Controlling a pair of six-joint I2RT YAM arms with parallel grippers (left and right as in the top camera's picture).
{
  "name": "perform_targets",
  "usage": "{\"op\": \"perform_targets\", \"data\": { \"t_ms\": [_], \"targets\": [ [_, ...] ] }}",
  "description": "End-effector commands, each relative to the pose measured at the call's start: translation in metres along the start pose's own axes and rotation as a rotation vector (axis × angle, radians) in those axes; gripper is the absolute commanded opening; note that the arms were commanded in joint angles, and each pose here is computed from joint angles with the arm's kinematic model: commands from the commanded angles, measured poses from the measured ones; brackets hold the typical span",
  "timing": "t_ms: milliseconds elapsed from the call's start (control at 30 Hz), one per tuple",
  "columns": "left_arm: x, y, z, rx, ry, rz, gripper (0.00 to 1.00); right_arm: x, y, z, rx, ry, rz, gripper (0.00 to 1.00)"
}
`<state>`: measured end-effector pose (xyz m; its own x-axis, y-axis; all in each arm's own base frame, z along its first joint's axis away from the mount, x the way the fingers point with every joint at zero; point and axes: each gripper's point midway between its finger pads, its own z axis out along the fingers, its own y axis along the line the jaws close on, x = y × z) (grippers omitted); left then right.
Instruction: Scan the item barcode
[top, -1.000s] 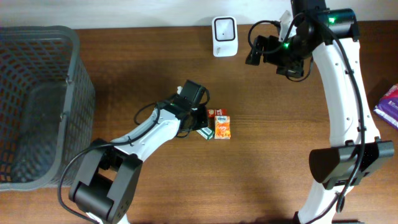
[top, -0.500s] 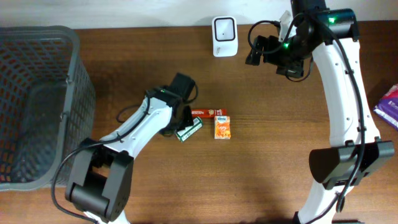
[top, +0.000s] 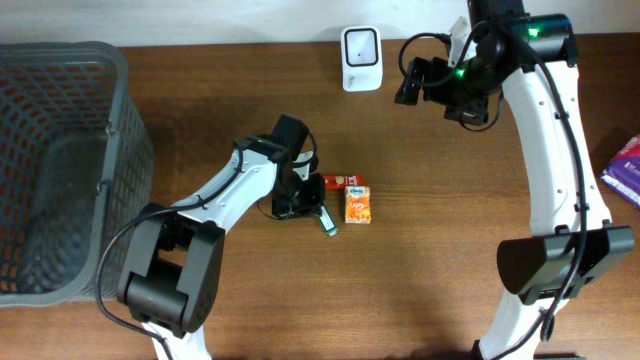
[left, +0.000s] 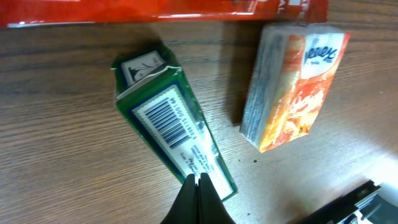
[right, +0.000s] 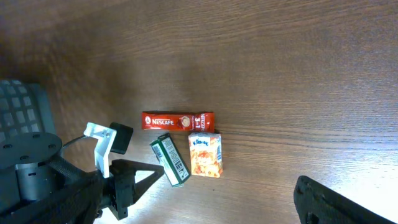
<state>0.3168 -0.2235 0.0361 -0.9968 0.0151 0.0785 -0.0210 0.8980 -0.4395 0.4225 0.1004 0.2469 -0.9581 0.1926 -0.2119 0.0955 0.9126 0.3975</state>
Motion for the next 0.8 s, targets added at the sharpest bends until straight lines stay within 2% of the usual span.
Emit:
{"op": "perform_targets", "data": {
  "t_ms": [0,33,67,100,233,267,333,400,433,500,533,667,700,767],
  "targets": [
    [-0.006,-0.014,-0.007,0.04,-0.004,0.092,0.0,0.0,-0.001,0.001,0.009,-0.002,-0.009,0.99],
    [-0.01,-0.014,-0.013,0.013,-0.018,0.092,0.17,0.0,-0.001,0.001,0.009,-0.001,-0.009,0.98],
    [-0.011,-0.008,-0.013,-0.02,-0.024,0.071,0.71,0.0,-0.001,0.001,0.009,-0.001,-0.009,0.99],
    [-0.01,0.005,-0.013,-0.088,-0.029,0.022,0.99,0.0,-0.001,0.001,0.009,-0.002,-0.009,0.99],
    [-0.004,0.009,0.0,-0.192,-0.058,-0.092,1.0,0.0,-0.001,0.001,0.009,-0.001,-0.009,0.99],
    [-0.004,0.007,0.005,-0.205,-0.07,-0.096,0.96,0.0,-0.001,0.001,0.009,-0.002,-0.009,0.99],
    [-0.006,-0.006,0.014,-0.222,-0.114,-0.079,0.79,0.0,-0.001,0.001,0.009,-0.001,-0.009,0.99],
    [-0.01,0.002,0.013,-0.278,-0.156,-0.122,0.73,0.0,-0.001,0.001,0.009,-0.002,-0.009,0.99],
    [-0.012,0.009,0.014,-0.286,-0.149,-0.141,0.65,0.0,-0.001,0.001,0.009,-0.002,-0.009,0.99],
    [-0.002,0.013,0.026,-0.272,-0.073,-0.165,0.62,0.0,-0.001,0.001,0.009,-0.002,-0.009,0.99],
    [0.001,0.014,0.034,-0.263,-0.047,-0.171,0.56,0.0,-0.001,0.001,0.009,-0.002,-0.009,0.98],
    [-0.001,0.014,0.035,-0.259,-0.047,-0.172,0.23,0.0,-0.001,0.001,0.009,-0.001,-0.009,0.99],
    [0.0,0.014,0.035,-0.256,-0.043,-0.16,0.2,0.0,-0.001,0.001,0.009,-0.002,-0.009,0.99],
    [0.002,-0.007,0.034,-0.146,0.013,-0.055,0.18,0.0,-0.001,0.001,0.009,-0.001,-0.009,0.99]
  ]
}}
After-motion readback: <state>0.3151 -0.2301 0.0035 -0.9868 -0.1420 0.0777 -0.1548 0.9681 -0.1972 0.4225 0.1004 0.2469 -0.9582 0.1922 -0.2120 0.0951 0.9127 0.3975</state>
